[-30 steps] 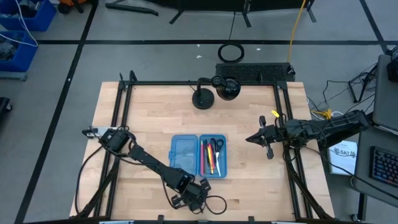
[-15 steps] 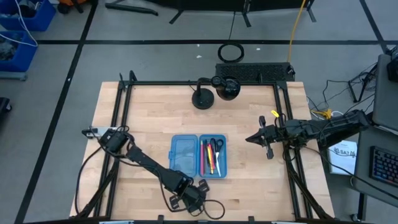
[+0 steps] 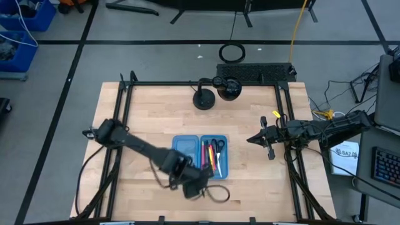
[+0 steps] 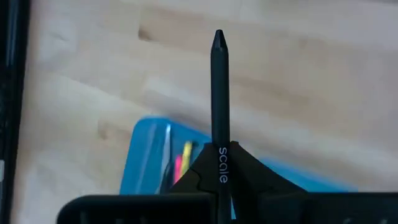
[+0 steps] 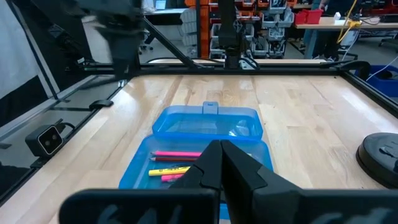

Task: Pick & place school supplies into a supply box
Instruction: Put the black pen into the blue supply box

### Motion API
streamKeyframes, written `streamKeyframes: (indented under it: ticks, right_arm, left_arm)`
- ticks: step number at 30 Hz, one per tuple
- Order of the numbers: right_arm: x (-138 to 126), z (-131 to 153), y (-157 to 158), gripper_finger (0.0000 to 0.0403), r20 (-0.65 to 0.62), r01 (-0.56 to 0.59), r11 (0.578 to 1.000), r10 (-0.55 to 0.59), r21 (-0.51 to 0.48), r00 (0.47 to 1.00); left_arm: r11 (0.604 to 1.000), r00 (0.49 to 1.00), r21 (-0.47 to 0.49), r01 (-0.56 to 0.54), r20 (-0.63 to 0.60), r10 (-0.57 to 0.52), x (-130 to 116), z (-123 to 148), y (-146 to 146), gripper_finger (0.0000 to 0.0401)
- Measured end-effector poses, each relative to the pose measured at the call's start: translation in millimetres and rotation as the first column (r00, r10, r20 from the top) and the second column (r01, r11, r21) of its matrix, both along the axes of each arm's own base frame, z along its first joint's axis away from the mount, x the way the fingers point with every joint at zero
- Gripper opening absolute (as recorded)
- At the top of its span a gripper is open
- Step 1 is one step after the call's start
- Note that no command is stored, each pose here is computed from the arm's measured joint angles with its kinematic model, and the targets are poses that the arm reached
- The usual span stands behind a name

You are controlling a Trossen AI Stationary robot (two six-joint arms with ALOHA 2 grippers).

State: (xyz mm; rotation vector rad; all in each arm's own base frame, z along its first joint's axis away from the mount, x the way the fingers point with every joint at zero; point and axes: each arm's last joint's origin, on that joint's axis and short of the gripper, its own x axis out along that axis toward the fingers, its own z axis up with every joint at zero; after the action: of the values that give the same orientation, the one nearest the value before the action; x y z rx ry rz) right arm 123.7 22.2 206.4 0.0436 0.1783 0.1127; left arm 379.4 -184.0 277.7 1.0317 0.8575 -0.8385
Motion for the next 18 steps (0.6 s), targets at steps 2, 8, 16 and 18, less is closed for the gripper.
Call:
streamKeyframes:
  ticks: [2,8,16,18]
  right_arm:
    - [0,0,0,0.0,0.0,0.0,1.0,0.0,0.0,1.0]
    - [0,0,0,0.0,-0.001,0.001,1.0,-0.001,0.007,1.0]
    - [0,-2,0,0.0,-0.019,0.002,1.0,-0.002,0.011,1.0]
    - [0,-2,0,0.0,-0.02,0.002,1.0,-0.002,0.011,1.0]
  left_arm:
    - [0.998,0.999,0.043,0.045,-0.014,-0.044,5,2,15,0.0015]
    - [0.963,0.976,0.159,0.216,-0.011,-0.217,20,0,56,0.0001]
    - [0.965,0.976,0.15,0.217,-0.05,-0.211,35,-16,89,0.0001]
    - [0.961,0.972,0.145,0.234,-0.056,-0.228,35,-18,88,0.0004]
